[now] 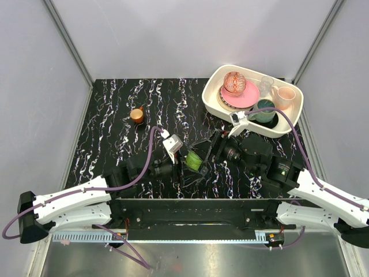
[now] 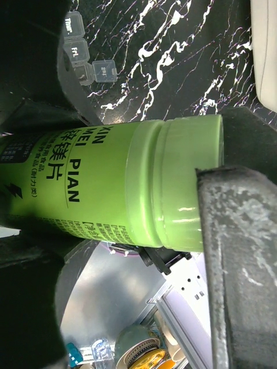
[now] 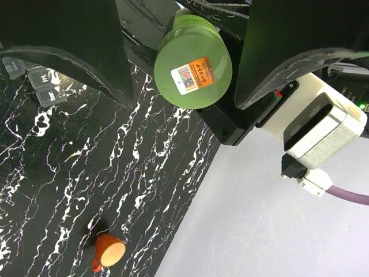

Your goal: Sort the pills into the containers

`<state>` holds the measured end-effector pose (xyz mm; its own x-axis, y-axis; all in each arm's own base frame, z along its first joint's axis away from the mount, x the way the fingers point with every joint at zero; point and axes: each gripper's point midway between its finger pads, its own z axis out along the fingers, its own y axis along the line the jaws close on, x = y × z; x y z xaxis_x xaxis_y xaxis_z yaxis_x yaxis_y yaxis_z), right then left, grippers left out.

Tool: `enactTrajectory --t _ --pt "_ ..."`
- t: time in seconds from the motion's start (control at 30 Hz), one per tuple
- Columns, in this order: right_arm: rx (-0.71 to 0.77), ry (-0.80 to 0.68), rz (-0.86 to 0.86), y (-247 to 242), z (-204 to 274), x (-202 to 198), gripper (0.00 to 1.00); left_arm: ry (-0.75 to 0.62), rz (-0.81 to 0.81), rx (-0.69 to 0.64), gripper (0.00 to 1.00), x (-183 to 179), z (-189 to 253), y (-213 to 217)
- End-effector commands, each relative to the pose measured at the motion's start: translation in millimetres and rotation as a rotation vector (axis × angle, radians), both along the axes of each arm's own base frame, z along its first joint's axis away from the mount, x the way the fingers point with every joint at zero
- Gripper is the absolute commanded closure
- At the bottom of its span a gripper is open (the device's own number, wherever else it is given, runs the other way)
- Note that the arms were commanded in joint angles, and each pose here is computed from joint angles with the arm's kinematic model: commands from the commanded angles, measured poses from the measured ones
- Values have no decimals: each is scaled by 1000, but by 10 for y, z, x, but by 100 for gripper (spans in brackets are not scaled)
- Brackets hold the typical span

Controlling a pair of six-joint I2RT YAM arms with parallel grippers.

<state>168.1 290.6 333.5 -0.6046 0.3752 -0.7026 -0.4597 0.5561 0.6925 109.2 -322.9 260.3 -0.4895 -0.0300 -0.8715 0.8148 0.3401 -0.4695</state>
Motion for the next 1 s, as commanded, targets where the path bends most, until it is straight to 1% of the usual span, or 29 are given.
enactTrajectory --t 0.0,0.07,0.17,0.27,0.4,0.5,0.53,0.7,0.87,0.93,0.97 --pt "42 -54 29 35 194 -41 25 -61 14 -123 100 47 481 -31" --pt "41 -48 35 45 179 -50 28 -61 16 -125 100 51 487 -34" --pt "41 -48 42 55 177 -59 29 -56 13 -122 100 51 478 -49" --pt "40 -46 55 70 179 -76 26 -54 14 -121 100 58 475 -57" --pt "33 -47 75 98 164 -99 20 -48 15 -118 100 60 461 -66" --pt "34 -46 86 109 161 -117 19 -47 16 -120 100 61 466 -63" --pt "33 -49 90 112 164 -121 23 -46 18 -117 100 63 455 -62" --pt "27 -47 104 126 136 -140 31 -46 26 -122 100 73 473 -54" --pt "22 -46 113 136 96 -153 44 -42 34 -130 100 82 498 -50" --pt "27 -50 115 130 106 -158 47 -41 36 -132 100 83 500 -47" --pt "26 -51 117 129 100 -161 52 -42 36 -138 100 79 519 -39"
